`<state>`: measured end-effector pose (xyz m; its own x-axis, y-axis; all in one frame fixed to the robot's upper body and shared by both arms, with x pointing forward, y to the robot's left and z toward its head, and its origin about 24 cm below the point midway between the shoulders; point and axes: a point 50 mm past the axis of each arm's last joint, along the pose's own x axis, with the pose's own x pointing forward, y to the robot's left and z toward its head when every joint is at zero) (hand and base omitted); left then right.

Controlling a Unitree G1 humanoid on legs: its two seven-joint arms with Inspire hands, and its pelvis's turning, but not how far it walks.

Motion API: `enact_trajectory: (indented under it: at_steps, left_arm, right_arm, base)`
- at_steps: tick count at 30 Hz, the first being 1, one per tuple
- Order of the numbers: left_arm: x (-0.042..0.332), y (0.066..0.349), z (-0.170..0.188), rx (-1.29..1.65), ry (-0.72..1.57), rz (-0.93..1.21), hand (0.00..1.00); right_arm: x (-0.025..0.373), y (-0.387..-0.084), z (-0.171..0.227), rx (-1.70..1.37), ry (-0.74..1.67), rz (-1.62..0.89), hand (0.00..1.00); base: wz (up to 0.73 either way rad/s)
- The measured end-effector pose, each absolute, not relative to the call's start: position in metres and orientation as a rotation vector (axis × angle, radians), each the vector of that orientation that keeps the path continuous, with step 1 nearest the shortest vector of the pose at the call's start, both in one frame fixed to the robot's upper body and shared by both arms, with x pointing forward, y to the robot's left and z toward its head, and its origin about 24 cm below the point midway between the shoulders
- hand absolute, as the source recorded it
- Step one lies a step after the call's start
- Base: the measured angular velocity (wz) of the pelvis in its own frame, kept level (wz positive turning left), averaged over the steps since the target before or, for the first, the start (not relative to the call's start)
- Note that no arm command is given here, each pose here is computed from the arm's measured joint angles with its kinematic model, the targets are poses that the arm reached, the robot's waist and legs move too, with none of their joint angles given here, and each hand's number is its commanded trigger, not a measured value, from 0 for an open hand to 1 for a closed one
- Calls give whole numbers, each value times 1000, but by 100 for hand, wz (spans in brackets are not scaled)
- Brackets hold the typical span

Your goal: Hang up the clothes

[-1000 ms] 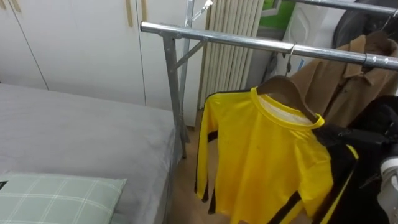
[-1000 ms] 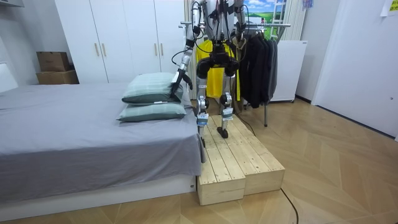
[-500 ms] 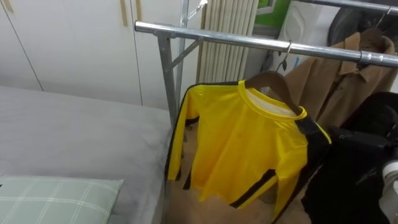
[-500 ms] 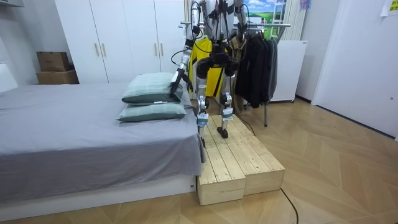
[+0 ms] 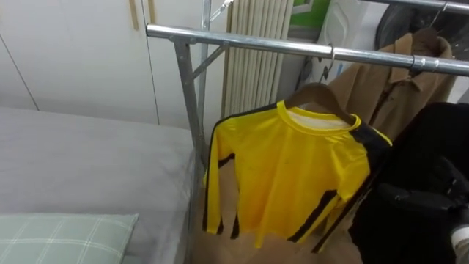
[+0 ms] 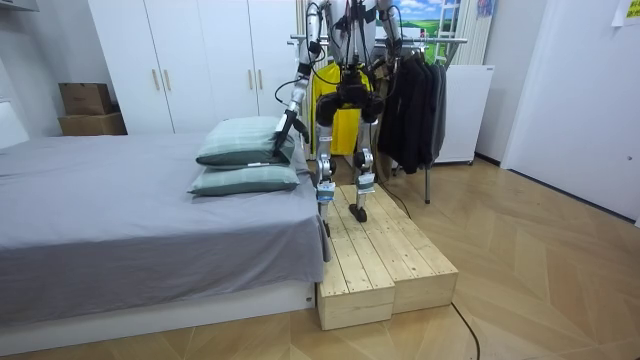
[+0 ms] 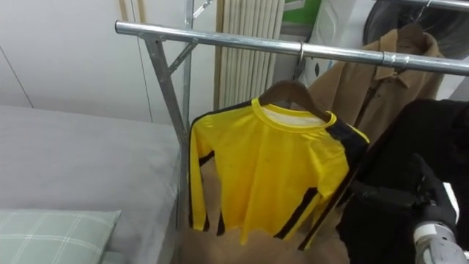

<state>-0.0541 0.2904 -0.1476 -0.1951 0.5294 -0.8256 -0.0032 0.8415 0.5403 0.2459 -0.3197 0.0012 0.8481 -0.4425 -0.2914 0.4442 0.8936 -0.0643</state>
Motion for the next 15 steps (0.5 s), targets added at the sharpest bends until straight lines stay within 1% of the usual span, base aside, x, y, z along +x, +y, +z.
enact_trajectory:
  at_steps: [4,11,15]
  left_arm:
    - [-56,290,-148,408,1718,505,0]
    - [-57,282,-150,367,1720,524,0]
    - [-60,278,-151,362,1734,527,0]
  right_arm:
    - [220,-309,-27,47,396,-466,0]
    - [189,-299,-59,85,514,-490,0]
    - [161,-284,-83,102,614,-479,0]
  base:
    - [-4]
    - [-6]
    - [-7]
